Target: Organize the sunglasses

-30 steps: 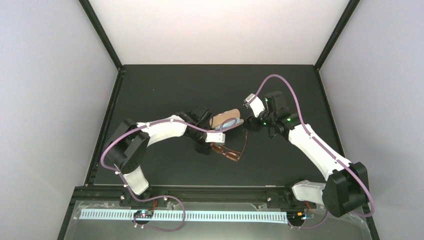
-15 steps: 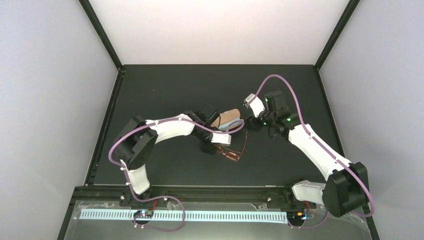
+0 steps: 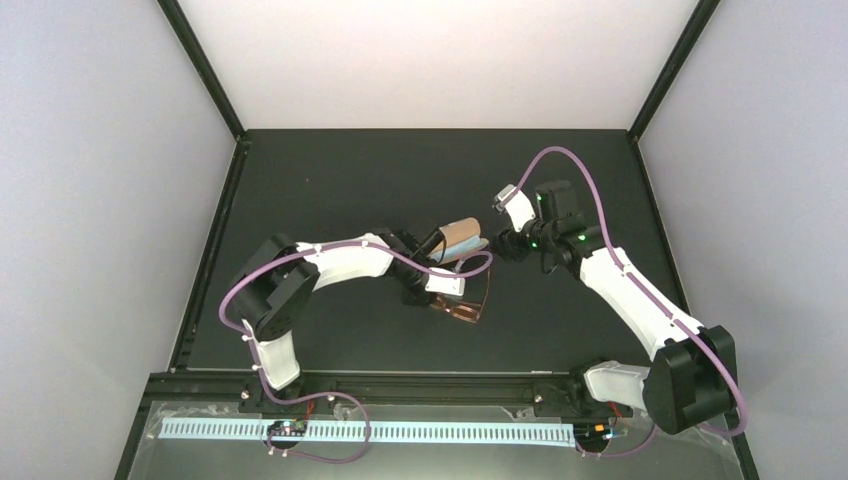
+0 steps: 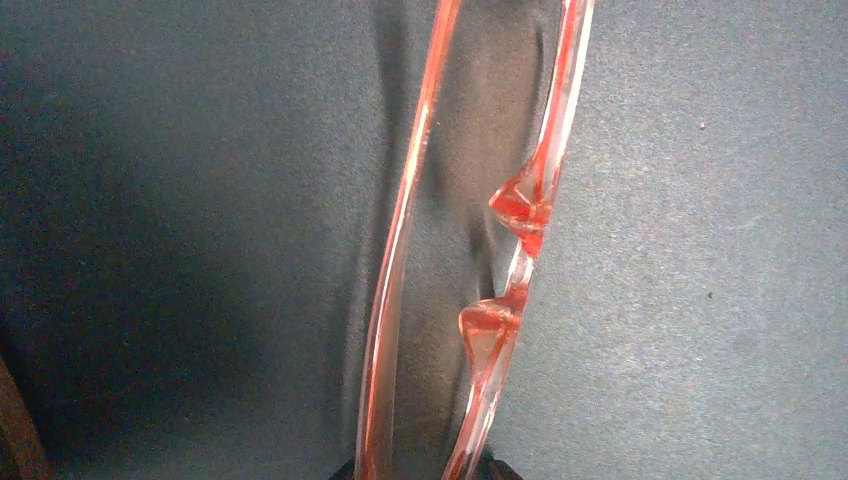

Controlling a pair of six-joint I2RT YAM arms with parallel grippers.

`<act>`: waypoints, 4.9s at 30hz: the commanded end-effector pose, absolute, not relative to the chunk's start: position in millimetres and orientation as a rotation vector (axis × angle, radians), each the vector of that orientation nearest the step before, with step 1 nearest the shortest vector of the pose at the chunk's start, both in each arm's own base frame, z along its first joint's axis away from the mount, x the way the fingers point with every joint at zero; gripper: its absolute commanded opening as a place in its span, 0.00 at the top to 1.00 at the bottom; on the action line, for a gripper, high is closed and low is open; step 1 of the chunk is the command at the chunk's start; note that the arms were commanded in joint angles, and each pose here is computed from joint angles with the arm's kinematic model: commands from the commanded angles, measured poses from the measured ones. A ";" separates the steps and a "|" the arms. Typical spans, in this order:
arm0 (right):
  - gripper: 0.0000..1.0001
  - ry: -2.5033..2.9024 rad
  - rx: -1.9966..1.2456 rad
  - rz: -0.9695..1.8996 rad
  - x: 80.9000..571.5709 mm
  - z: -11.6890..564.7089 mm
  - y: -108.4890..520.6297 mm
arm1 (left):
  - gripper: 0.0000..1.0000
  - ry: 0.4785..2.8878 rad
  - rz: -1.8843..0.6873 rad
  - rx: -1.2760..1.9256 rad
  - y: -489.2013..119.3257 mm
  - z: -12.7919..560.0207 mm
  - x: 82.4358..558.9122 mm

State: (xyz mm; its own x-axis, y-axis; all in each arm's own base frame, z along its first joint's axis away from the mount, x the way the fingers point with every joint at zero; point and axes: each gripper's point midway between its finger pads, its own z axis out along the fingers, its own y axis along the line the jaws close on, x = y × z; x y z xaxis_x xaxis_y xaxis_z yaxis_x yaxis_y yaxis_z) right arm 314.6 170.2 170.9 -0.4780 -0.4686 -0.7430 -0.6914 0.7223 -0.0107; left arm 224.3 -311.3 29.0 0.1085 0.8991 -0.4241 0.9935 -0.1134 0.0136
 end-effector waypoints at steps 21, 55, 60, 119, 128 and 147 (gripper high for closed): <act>0.29 2.155 -0.868 0.411 312.7 175.3 171.4 | 0.85 1.710 -0.463 1.997 -316.9 69.4 211.2; 0.28 2.119 -0.876 0.425 312.8 192.5 174.6 | 0.99 1.629 -0.592 2.056 -320.3 132.5 172.8; 0.29 2.105 -0.890 0.404 315.3 201.7 173.9 | 0.98 1.610 -0.554 2.020 -316.4 151.2 171.4; 0.44 2.170 -1.002 0.619 313.5 178.1 238.1 | 0.99 1.714 -0.160 1.705 -324.6 176.9 245.6; 0.45 2.187 -1.074 0.715 296.8 168.7 244.2 | 0.98 1.700 -0.159 1.719 -324.2 174.2 244.3; 0.25 2.004 -1.168 0.726 279.3 220.3 207.1 | 0.98 1.764 -0.425 1.698 -323.3 177.0 226.4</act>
State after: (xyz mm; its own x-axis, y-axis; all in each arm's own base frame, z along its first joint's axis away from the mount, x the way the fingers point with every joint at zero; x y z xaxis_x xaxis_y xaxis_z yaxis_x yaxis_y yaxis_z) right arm 304.9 211.3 211.6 -0.4289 -0.4737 -0.7692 -0.8355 0.5317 0.1385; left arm 231.0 -317.8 157.0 0.0874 0.8248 -0.5587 0.9526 0.0949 0.2891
